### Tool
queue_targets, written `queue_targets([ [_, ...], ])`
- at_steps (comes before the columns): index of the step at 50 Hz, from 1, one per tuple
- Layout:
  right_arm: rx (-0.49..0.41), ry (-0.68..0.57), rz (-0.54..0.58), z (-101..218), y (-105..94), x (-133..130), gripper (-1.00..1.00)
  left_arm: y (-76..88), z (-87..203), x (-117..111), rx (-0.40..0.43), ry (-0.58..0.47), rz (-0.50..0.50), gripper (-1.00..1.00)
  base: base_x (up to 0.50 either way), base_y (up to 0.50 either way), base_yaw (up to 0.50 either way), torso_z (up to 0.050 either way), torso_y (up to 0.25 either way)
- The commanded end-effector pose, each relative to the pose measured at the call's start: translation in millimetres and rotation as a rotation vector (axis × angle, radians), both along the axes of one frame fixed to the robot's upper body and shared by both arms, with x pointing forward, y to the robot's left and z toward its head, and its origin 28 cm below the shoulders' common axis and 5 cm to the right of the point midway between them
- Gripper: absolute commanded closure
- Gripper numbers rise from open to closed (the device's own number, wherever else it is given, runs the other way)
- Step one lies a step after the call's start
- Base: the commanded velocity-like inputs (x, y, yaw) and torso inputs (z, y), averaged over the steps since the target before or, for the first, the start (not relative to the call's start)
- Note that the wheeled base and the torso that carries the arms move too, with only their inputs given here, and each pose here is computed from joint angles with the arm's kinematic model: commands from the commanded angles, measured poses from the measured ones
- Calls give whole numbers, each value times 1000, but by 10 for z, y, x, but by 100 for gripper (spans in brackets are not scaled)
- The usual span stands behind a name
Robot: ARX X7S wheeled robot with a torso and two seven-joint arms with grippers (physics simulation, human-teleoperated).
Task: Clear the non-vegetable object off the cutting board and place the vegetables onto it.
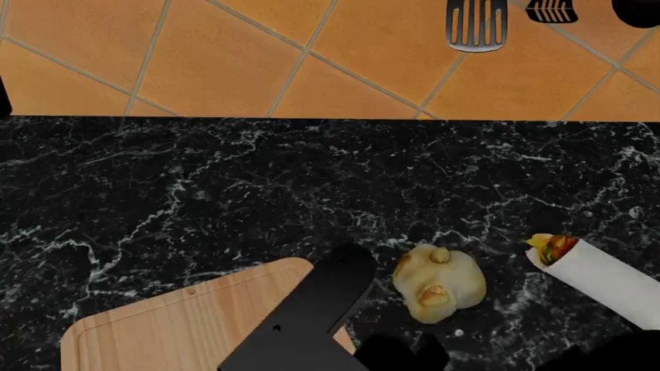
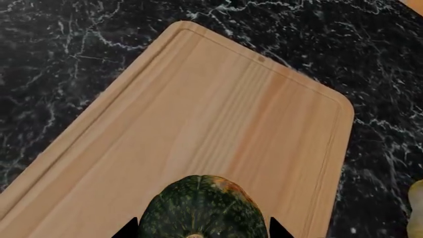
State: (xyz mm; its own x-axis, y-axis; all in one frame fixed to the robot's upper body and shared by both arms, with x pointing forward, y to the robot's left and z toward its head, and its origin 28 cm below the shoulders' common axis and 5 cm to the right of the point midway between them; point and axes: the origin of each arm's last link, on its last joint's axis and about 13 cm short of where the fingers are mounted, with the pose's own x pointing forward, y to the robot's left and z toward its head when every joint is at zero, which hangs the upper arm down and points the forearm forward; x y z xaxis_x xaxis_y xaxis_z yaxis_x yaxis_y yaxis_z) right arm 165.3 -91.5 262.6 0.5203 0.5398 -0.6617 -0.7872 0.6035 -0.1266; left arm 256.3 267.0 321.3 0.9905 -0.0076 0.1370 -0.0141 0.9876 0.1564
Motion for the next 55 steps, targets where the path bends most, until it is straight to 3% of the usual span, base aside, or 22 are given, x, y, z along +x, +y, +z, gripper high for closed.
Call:
queue_targets([
  [1, 19, -6, 71, -107, 145, 79, 100, -1, -12, 17, -23, -1, -14, -100, 35, 0, 0, 0, 0],
  [22, 21, 27, 52, -253, 139, 89, 100, 29, -41, 22, -30, 1, -4, -100, 36, 0, -4, 0, 0],
  [23, 20, 25, 51, -251, 137, 90, -100, 29, -40, 21, -30, 1, -4, -100, 36, 0, 0, 0, 0],
  [44, 27, -135, 54, 192, 89, -114, -100, 31, -27, 9, -23, -1, 2, -100, 36, 0, -5, 0, 0],
  [55, 106, -202, 1, 366, -14, -195, -100, 24, -17, 18, -17, -3, 0, -100, 36, 0, -3, 0, 0],
])
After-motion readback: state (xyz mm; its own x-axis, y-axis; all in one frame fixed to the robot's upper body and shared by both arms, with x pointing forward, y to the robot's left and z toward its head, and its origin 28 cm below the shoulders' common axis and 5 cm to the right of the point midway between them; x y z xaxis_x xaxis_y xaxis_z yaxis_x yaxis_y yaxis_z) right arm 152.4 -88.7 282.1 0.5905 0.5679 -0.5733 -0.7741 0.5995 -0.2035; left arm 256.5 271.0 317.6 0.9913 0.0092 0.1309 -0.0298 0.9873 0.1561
